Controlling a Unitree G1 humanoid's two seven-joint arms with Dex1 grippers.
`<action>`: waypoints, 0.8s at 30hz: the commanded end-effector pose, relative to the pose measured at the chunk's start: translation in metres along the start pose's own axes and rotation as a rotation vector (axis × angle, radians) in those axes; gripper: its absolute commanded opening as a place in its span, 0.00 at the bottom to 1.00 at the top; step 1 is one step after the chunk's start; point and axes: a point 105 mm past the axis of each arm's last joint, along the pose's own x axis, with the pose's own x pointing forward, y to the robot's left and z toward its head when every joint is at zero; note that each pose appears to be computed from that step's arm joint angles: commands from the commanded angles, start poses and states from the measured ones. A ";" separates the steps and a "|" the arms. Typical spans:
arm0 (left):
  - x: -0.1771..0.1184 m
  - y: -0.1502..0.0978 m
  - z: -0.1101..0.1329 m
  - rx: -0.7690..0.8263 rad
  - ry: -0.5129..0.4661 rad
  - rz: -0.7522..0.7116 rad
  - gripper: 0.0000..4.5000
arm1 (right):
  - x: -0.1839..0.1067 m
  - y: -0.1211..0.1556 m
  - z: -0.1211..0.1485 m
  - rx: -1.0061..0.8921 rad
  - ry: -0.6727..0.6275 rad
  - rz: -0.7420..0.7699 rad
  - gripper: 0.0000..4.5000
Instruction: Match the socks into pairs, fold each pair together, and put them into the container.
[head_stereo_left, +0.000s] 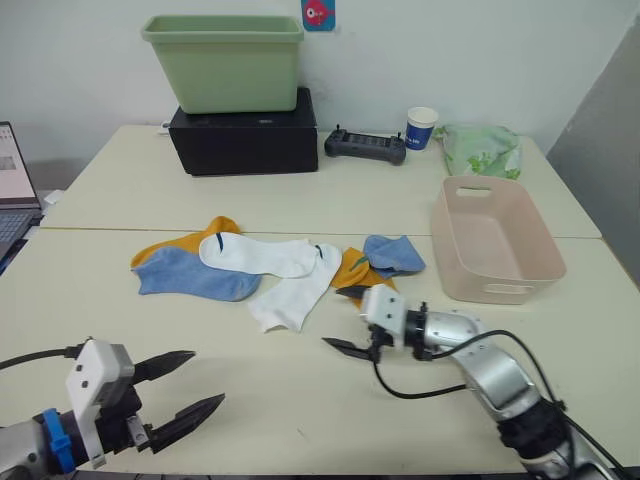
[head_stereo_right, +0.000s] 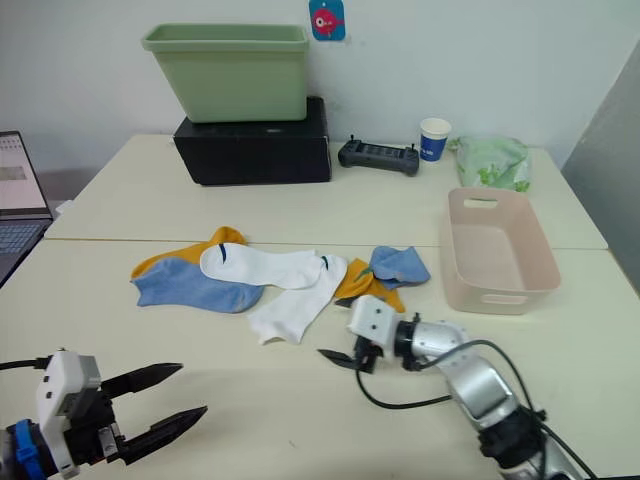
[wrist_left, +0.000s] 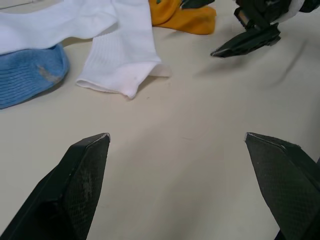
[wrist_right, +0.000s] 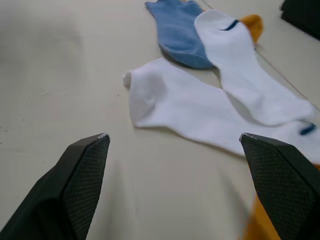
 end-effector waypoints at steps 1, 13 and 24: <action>-0.003 -0.004 0.009 0.040 -0.011 -0.004 1.00 | 0.022 0.004 0.011 -0.076 -0.027 0.024 0.99; 0.007 0.000 0.017 0.045 -0.017 0.009 1.00 | 0.058 0.008 0.018 -0.030 -0.033 0.006 0.47; 0.009 -0.001 0.016 0.035 -0.014 0.018 1.00 | 0.045 0.016 0.024 -0.054 -0.062 0.124 0.01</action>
